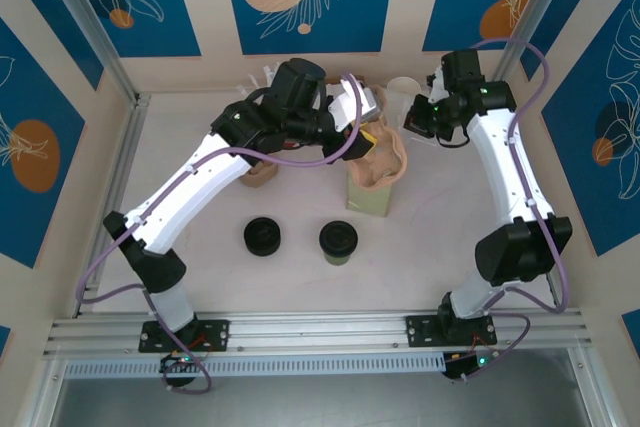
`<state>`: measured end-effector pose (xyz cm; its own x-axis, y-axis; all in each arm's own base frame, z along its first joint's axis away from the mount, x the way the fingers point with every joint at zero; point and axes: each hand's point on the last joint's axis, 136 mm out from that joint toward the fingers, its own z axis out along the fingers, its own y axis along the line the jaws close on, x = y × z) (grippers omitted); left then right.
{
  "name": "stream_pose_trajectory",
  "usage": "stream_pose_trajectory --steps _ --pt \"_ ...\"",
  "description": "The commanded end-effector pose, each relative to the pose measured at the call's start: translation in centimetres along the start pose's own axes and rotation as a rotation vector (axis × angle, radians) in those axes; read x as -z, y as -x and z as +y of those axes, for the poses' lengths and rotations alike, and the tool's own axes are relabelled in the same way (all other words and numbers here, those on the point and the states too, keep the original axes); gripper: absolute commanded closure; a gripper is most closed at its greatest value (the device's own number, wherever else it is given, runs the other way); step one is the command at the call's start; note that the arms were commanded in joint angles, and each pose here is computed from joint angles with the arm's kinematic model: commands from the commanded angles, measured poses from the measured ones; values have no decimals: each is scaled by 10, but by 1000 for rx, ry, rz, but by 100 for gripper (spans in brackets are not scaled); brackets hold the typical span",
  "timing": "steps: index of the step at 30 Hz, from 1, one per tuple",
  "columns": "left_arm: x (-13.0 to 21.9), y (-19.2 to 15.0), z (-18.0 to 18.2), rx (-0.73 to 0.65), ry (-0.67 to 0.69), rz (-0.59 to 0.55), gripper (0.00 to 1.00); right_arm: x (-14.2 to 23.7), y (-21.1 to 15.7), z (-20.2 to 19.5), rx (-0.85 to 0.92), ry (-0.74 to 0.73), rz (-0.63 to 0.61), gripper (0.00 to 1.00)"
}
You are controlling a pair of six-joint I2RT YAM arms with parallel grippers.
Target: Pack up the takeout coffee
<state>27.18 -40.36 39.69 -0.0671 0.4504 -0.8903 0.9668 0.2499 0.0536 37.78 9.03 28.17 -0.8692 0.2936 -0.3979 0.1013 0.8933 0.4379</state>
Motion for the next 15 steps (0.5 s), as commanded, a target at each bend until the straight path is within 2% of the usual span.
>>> stream_pose_trajectory --steps 1,10,15 --pt "3 21 -3 6 -43 -74 66 32 -13 8 83 40 -11 100" --pt "-9 13 -4 40 -82 -36 68 54 -45 18 103 91 119 100" --pt "-19 -1 -7 58 -113 8 68 63 -54 20 120 111 125 100"
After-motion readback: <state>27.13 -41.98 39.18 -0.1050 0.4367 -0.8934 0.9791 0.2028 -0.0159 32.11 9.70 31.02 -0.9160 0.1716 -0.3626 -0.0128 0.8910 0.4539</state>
